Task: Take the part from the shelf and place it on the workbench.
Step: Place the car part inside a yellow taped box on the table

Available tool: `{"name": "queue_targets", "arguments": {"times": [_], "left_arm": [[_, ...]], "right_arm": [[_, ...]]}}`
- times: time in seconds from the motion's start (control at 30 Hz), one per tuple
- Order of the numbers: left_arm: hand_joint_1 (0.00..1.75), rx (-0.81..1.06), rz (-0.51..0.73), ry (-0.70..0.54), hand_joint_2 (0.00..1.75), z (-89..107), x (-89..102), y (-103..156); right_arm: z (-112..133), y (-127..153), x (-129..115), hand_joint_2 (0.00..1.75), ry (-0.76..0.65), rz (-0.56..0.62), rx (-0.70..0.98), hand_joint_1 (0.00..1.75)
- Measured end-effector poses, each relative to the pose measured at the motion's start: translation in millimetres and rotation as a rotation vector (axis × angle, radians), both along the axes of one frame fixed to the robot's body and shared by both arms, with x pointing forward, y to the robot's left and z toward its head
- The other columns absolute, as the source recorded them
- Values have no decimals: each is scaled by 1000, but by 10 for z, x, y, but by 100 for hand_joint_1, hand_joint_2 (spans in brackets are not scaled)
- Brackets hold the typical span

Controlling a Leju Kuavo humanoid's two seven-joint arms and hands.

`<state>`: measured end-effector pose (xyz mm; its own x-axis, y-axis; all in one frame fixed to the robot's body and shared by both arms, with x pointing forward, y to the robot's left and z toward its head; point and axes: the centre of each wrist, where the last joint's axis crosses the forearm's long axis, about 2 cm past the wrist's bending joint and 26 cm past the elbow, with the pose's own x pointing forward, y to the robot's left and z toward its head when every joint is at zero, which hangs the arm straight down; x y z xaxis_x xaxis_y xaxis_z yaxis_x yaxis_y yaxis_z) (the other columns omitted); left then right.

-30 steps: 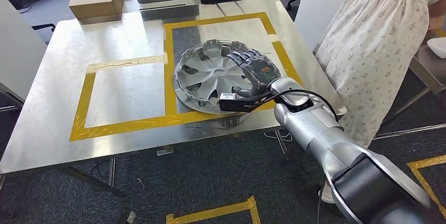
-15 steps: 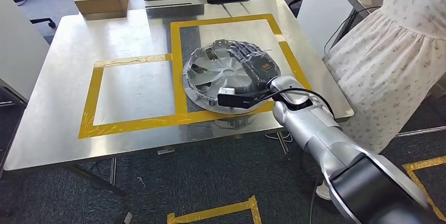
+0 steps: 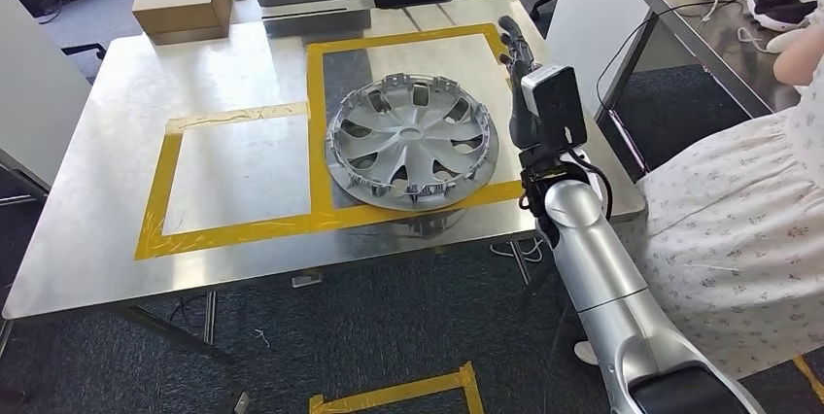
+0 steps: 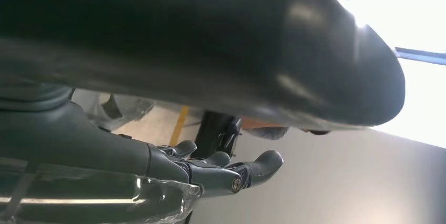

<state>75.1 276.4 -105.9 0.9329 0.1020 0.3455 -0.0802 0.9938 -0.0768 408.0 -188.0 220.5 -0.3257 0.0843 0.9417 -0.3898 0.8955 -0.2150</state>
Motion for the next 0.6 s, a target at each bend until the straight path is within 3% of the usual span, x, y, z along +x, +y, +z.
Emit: {"name": "queue_targets", "arguments": {"times": [0.17,0.43,0.6], "left_arm": [[0,19,4,-9,0,-2,-12,30],[0,27,6,-15,0,-2,-8,48],[0,22,26,-38,0,2,0,45]], "right_arm": [[22,15,-278,0,54,140,253,0],[38,23,-358,0,58,179,313,0],[-104,-61,-884,0,62,266,453,0]]}}
